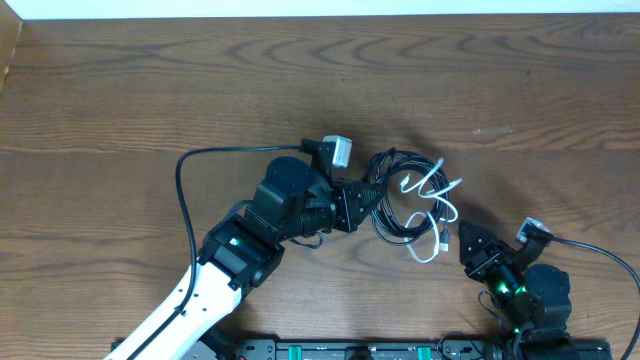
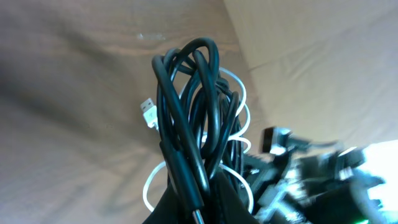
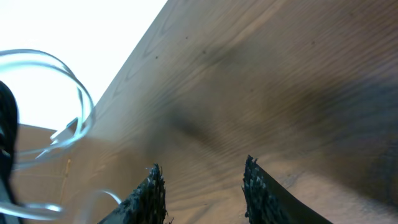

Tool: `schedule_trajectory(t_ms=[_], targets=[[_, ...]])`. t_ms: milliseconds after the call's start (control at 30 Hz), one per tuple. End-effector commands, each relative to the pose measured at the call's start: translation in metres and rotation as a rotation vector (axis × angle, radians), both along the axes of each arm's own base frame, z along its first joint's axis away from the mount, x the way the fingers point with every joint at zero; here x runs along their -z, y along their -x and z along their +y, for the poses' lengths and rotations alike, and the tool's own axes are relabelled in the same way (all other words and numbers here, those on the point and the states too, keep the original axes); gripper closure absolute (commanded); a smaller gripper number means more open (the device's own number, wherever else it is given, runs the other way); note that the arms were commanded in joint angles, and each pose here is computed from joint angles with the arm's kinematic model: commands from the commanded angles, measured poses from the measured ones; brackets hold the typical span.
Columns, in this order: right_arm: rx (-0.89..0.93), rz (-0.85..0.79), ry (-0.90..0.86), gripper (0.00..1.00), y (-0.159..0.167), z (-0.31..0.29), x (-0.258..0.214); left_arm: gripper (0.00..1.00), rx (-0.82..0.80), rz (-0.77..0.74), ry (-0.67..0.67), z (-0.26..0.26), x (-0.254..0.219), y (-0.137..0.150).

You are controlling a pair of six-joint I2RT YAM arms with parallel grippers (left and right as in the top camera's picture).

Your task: Untangle cables

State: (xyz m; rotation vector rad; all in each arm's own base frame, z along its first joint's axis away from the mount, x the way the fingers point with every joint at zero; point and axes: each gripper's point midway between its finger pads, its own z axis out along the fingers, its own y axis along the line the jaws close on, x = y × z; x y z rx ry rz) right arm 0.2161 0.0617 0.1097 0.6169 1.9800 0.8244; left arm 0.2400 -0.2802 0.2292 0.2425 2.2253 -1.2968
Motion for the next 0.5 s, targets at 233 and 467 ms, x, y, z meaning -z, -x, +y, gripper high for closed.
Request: schedule_trajectory(t_ms=[233, 467], targets=[[-0.288, -0.133, -0.351, 0.54, 0.013, 0.058, -0.068, 0.92, -0.035, -0.276, -0.308, 0.028, 0.026, -0.026], [-0.22, -0.026, -0.529, 0.57, 0.012, 0.057, -0.068, 0.93, 0.055, -0.327, -0.301, 0.02, 0.024, -0.017]])
